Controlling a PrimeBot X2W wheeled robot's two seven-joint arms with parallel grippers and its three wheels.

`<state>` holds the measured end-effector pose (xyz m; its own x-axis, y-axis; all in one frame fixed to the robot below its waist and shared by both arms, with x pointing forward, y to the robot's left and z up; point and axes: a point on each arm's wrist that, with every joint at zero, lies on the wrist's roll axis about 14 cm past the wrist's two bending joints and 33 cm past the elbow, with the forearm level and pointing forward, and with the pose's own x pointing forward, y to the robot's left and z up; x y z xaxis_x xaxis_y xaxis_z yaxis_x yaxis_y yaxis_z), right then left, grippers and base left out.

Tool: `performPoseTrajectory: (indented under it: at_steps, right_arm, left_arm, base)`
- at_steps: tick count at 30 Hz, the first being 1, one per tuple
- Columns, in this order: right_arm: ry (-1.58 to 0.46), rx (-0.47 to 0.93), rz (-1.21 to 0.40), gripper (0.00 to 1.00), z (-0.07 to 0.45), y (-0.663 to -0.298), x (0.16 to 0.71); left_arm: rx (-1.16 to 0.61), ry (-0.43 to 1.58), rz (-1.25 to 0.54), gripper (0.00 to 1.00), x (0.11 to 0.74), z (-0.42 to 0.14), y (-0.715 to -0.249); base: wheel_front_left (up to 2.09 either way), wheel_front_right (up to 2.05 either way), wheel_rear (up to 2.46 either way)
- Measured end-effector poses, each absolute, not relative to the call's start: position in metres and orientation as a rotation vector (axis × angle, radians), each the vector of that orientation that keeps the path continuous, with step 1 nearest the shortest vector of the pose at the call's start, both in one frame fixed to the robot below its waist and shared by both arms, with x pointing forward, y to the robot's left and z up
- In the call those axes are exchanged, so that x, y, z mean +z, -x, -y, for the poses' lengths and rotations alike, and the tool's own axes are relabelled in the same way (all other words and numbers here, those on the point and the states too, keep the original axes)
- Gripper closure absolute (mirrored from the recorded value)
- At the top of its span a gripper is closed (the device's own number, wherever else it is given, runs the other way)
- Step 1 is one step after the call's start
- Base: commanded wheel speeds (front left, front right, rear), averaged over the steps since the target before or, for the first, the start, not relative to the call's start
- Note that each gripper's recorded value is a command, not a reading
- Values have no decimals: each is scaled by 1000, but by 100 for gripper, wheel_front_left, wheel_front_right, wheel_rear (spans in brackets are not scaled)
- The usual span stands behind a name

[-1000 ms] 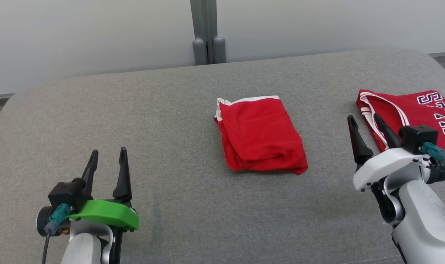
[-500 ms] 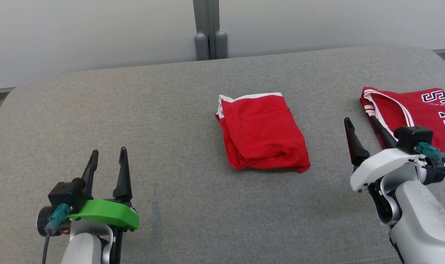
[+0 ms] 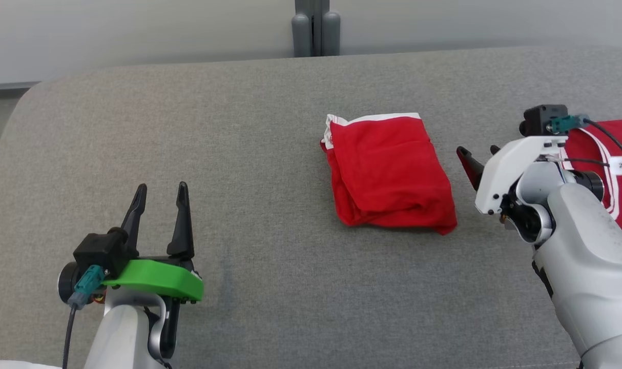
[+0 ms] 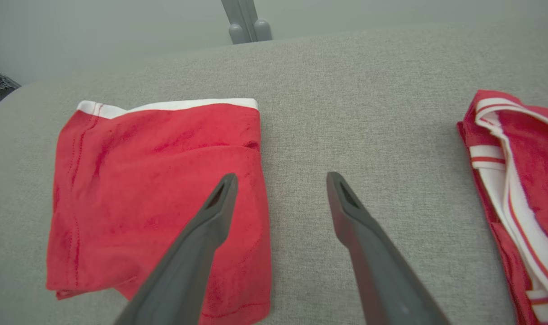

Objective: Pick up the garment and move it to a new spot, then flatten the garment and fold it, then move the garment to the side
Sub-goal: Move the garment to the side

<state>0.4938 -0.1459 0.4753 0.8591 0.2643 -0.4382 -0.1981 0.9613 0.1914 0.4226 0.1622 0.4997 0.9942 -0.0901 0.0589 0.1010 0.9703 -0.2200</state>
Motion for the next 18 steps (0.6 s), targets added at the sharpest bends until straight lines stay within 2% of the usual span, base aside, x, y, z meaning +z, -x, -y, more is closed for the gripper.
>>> performPoseTrajectory:
  at_steps: [9,17,18]
  right_arm:
    - [-97,281,-720,0,112,-514,426]
    - [-47,309,-897,0,93,-506,381]
    - [-31,310,-919,4,93,-505,378]
  left_arm:
    - [-64,231,19,0,487,-174,-430]
    - [-29,234,-5,0,477,-187,-429]
    - [-25,233,-6,0,477,-188,-428]
  base:
    - [0,0,0]
    - [0,0,0]
    - [0,0,0]
